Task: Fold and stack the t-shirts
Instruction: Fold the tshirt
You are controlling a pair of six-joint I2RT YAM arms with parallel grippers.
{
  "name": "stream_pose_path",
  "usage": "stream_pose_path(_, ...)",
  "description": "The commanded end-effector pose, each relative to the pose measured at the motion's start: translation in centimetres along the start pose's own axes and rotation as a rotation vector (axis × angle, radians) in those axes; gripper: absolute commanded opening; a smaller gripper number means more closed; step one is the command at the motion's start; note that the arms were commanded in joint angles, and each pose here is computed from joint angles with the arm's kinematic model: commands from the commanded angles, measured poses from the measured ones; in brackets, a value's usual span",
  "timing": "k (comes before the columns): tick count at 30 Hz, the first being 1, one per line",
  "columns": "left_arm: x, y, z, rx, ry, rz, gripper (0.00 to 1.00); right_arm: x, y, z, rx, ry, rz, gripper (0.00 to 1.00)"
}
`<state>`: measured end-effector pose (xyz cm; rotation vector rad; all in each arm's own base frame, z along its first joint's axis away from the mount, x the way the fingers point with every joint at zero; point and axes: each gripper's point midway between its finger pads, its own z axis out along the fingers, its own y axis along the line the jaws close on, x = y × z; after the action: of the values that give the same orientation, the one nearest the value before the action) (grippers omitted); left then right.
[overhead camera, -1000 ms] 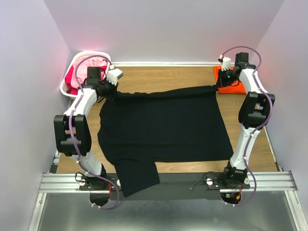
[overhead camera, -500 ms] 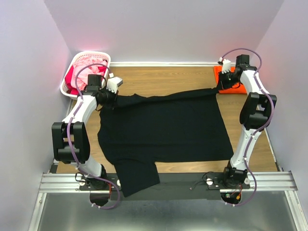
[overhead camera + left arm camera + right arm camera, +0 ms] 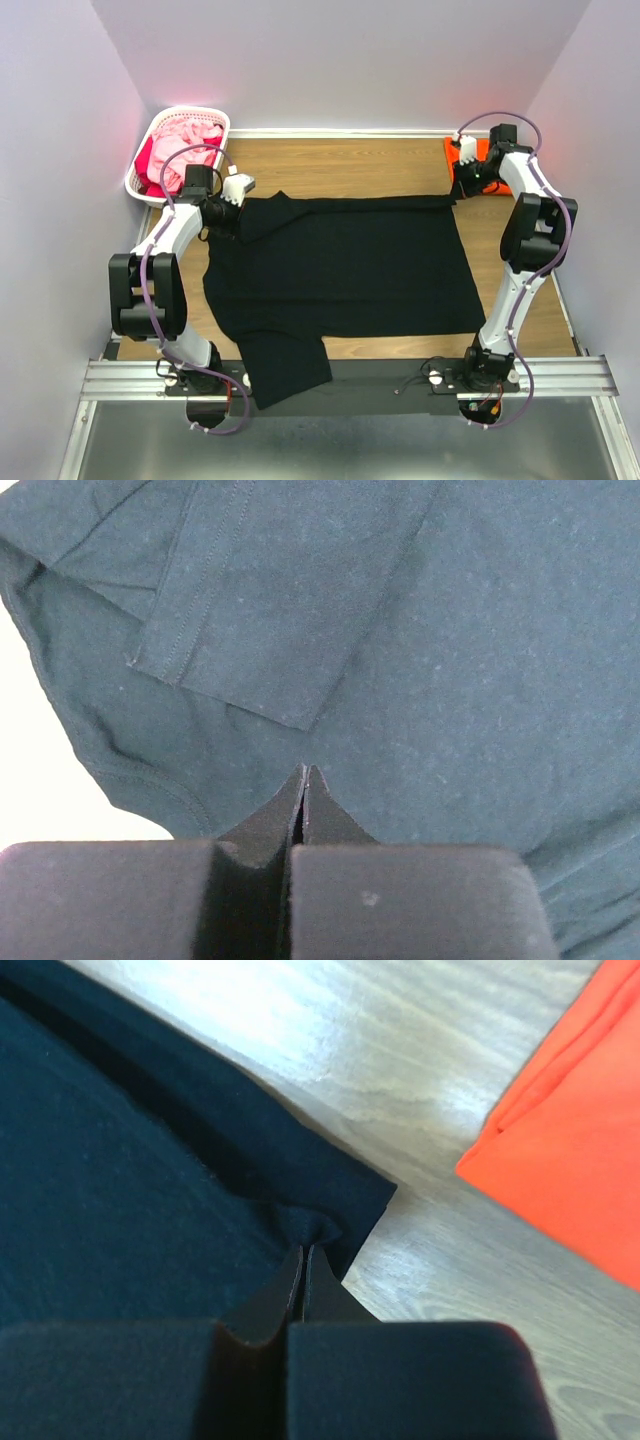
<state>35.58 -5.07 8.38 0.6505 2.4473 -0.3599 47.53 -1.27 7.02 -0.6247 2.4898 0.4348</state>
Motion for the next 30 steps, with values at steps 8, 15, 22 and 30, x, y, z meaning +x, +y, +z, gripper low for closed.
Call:
stream_pose_path(8, -3.4, 2.5, 1.4, -0.034, -0.019, 0.016, 0.5, 0.8, 0.4, -0.2, -0.021, 0.016, -0.009, 0.0)
stream_pose_path(15, -4.5, 4.6, 3.3, -0.058, 0.009, 0.011, 0.51, 0.8, 0.5, -0.1, -0.031, 0.017, -0.001, 0.01)
stream_pose_path(22, -4.2, 6.2, 4.5, -0.1, 0.055, 0.014, 0.52, 0.8, 0.5, -0.1, -0.033, 0.019, 0.001, 0.01)
stream_pose_path(30, -1.5, 5.8, 4.8, -0.101, 0.125, 0.01, 0.51, 0.8, 0.4, 0.0, -0.032, 0.023, -0.003, 0.01)
